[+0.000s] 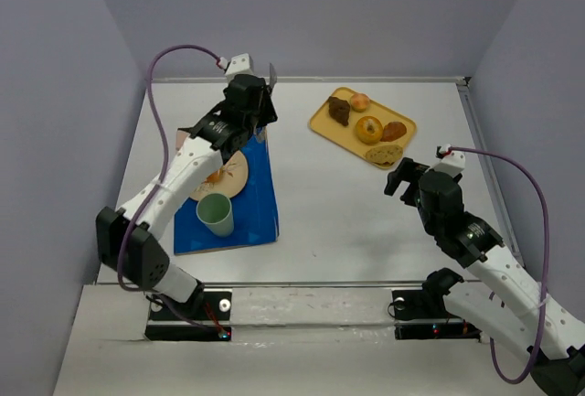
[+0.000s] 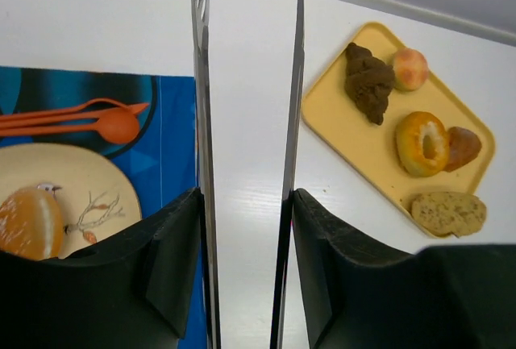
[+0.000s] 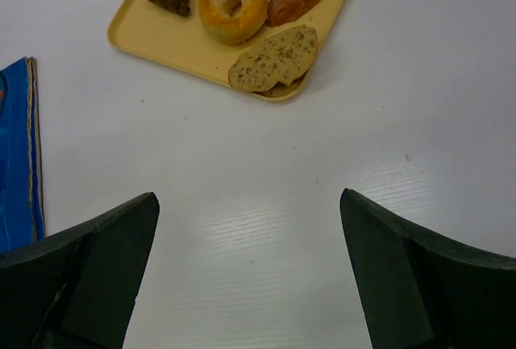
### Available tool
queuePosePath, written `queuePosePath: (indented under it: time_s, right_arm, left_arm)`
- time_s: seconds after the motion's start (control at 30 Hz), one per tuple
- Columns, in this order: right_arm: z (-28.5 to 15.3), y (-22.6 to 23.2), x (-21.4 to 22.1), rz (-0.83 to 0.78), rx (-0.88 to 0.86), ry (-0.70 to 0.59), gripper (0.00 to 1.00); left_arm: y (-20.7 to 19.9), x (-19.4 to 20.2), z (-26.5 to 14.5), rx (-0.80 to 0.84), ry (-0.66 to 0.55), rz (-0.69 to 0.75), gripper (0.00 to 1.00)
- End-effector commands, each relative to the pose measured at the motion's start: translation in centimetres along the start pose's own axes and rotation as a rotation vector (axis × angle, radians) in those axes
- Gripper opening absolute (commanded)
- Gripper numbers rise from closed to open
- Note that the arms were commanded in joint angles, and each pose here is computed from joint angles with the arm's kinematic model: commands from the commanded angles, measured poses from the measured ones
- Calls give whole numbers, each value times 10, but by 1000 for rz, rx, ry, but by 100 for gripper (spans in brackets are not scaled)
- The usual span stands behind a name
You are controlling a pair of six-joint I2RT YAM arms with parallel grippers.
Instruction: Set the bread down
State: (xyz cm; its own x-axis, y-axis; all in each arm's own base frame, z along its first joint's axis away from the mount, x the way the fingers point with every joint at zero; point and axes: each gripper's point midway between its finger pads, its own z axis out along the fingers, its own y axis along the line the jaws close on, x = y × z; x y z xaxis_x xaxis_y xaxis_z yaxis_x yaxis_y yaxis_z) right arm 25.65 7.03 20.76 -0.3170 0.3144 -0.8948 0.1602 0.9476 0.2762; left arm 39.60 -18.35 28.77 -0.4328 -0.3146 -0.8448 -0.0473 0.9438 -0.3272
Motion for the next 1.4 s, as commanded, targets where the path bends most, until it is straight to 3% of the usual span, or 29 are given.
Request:
queuePosePath:
  time_s: [0.0, 0.13, 0.23, 0.43, 0.6, 0.67, 0.8, 0.93, 1.03, 1.1, 1.23, 1.37]
  right_arm:
    - [3, 5, -10, 10, -6, -42, 100]
    - [5, 4, -9, 3, 4, -40, 100]
    - [5, 4, -10, 2, 2, -41, 100]
    - [5, 4, -10, -3, 5, -41, 100]
    - [4, 4, -11, 3, 3, -46, 100]
    - [2, 5, -12, 10, -6, -48, 100]
    - [0, 8, -15, 14, -25, -50, 100]
    - [-4, 12, -20, 24, -51, -56, 100]
    - [-8, 14, -26, 41, -63, -66, 100]
    - [-11, 15, -30, 52, -67, -71, 100]
    - [-15, 15, -33, 61, -79, -80, 100]
    - [-14, 8, -32, 57, -51, -90, 100]
  left_arm:
    - [-28, -14, 52, 48, -70, 100, 57]
    - [-52, 10, 104, 93, 12, 160, 58]
    - [-47, 55, 153, 47, 103, 206, 61]
    - [-32, 97, 192, -16, 216, 210, 67]
    - [-9, 116, 203, -78, 258, 200, 83]
    - [-7, 121, 201, -75, 282, 214, 98]
    - [-13, 102, 184, -56, 269, 230, 99]
    - [-35, 52, 150, 6, 193, 219, 99]
    - [-49, -6, 95, 34, 67, 194, 99]
    - [-46, -21, 70, 33, 35, 175, 99]
    - [-14, -33, 18, -32, -25, 81, 99]
    - [32, -20, -33, -110, -68, -34, 99]
